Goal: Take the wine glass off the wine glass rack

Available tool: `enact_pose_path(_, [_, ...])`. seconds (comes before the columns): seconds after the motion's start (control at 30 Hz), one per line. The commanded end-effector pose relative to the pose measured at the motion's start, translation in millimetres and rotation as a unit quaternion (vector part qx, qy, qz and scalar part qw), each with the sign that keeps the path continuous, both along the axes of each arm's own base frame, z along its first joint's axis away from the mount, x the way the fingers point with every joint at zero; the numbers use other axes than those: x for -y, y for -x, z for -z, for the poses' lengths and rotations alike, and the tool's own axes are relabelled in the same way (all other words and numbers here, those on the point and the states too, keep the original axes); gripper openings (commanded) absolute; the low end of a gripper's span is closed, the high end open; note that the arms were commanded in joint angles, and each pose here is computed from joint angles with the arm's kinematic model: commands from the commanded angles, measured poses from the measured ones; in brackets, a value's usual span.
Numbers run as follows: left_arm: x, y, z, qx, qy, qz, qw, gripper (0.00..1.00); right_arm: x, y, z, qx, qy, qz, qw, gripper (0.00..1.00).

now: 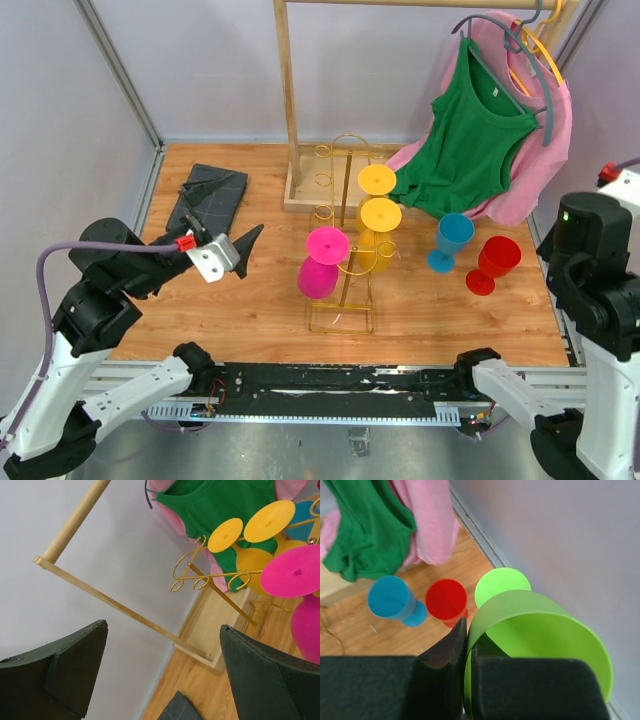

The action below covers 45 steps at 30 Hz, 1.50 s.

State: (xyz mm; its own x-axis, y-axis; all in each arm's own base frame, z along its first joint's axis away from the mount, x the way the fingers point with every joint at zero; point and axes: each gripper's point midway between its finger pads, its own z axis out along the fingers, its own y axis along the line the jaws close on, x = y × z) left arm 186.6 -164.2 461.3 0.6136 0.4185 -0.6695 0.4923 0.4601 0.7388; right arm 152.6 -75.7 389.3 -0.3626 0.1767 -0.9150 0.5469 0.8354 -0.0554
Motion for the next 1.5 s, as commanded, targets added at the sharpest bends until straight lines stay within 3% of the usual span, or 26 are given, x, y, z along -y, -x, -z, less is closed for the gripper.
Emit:
enact_pose_path(0.0, [4,2,-3,-0.005,0.017,0.009,1.0,0.99,-18,-46,-34,0.049,-0.011,-0.032,0.998,0.01])
enact_pose_path(0.37, [-3,9,0,-0.022,0.023,0.006,0.999,0.99,13,-47,35,0.018,-0.095,0.065,0.993,0.01])
enact_pose_path(0.57, [-1,10,7,-0.031,0.02,0.011,0.999,0.99,44,-43,48,0.016,-0.133,0.109,0.985,0.0])
enact_pose_path(0.87, [-3,11,13,-0.035,0.02,0.008,0.999,0.99,66,-27,96,-0.028,-0.141,0.161,0.976,0.01])
enact_pose_path(1.47, [12,7,12,-0.044,0.005,0.033,0.998,0.99,84,-35,192,-0.083,-0.155,0.195,0.965,0.01])
